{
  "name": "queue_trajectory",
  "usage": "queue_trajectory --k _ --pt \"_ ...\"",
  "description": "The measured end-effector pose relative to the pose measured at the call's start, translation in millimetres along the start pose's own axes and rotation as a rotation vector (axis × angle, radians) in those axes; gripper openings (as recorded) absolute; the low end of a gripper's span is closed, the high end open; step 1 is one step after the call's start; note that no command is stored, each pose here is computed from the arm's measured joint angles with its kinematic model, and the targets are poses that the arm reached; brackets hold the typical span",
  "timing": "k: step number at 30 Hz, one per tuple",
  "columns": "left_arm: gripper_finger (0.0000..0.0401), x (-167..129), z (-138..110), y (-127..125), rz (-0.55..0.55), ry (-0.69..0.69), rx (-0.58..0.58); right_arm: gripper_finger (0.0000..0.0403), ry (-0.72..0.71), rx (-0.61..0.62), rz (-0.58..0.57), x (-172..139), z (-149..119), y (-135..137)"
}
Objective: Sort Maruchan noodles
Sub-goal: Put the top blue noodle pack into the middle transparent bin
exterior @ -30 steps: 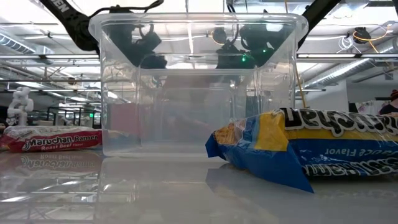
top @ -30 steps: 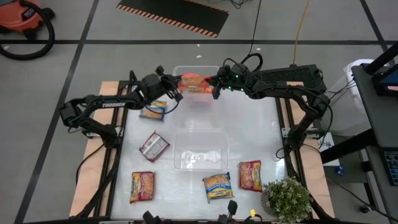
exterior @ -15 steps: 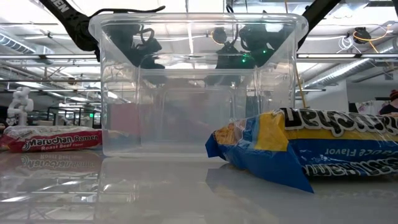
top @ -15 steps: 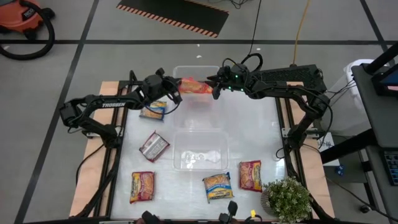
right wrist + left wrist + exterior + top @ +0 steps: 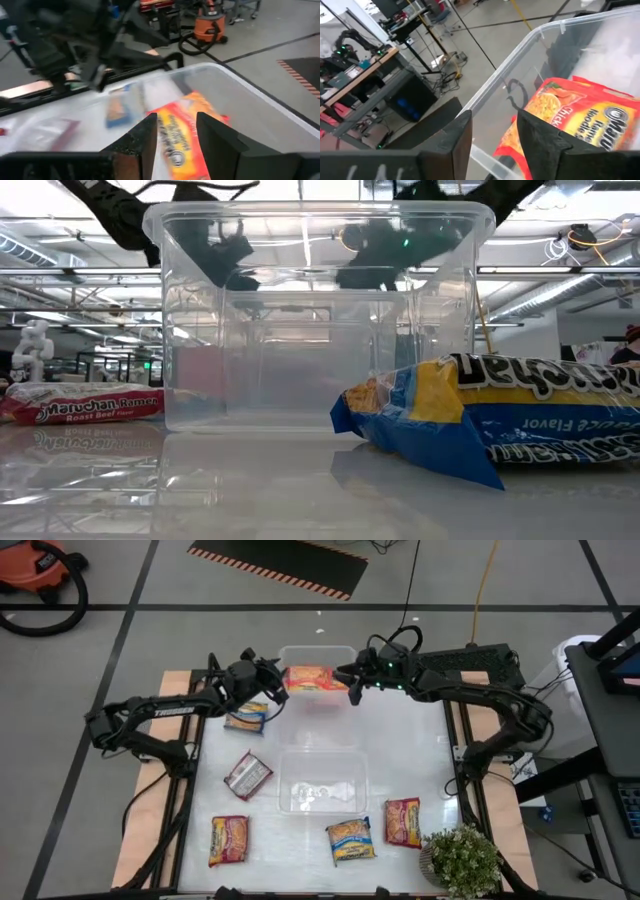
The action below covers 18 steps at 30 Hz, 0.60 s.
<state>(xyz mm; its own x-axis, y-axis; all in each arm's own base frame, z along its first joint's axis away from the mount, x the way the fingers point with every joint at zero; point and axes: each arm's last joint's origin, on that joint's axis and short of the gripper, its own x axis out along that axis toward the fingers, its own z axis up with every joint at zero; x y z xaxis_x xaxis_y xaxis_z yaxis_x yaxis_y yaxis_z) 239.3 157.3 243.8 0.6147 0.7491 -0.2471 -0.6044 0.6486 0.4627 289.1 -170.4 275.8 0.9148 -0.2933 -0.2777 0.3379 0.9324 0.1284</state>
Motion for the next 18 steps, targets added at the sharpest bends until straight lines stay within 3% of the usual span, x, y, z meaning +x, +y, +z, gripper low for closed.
queue_trajectory --k 9,13,18 --pt "0.0163 -54 19 19 -0.043 0.025 -0.138 0.0132 -0.009 -0.055 0.148 -25 0 68" --pt "0.0163 -83 32 27 -0.108 0.130 -0.167 0.0132 -0.010 -0.094 0.159 -38 -9 95" --pt "0.0163 -101 20 20 -0.183 0.327 -0.189 0.0132 -0.015 -0.157 0.170 -49 -17 116"
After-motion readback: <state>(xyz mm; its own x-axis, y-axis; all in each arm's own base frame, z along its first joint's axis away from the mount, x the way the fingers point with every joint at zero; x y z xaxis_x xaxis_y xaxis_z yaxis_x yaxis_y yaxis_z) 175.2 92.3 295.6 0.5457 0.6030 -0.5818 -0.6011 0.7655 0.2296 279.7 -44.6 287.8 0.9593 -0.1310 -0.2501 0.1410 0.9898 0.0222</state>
